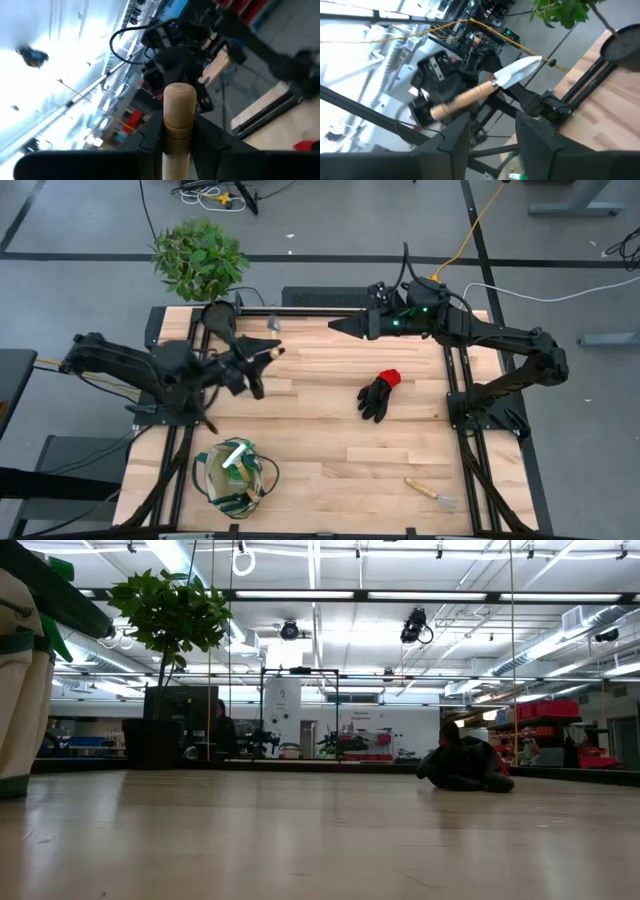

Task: Pick & Place Garden tools in Gardening bag
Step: Put the trowel into the gardening bag

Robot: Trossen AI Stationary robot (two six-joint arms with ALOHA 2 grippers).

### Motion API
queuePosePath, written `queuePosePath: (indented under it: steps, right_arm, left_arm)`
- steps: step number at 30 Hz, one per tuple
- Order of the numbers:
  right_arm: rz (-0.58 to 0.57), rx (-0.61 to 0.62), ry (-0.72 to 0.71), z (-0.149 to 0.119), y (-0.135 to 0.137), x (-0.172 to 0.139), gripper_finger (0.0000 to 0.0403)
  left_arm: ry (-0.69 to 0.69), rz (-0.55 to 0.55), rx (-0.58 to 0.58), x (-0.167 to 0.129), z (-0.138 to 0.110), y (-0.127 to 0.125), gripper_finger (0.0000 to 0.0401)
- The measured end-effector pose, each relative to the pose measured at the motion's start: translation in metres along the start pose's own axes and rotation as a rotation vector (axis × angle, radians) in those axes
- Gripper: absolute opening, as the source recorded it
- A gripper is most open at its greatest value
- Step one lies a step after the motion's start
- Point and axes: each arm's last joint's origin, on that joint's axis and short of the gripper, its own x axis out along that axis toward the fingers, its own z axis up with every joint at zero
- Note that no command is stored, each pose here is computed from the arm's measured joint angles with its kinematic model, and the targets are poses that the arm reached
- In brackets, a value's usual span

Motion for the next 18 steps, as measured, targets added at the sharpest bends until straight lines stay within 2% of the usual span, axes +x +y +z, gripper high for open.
queuePosePath:
  steps: [8,18]
  right_arm:
    - [-0.036,-0.249,0.032,-0.003,-0.004,0.000,0.0134]
    - [-0.101,-0.616,0.001,-0.002,-0.006,0.000,0.0101]
  left_arm:
    - [0.036,-0.055,-0.285,-0.020,-0.009,0.013,0.0077]
    - [0.129,-0.115,-0.526,-0.026,-0.017,0.008,0.0076]
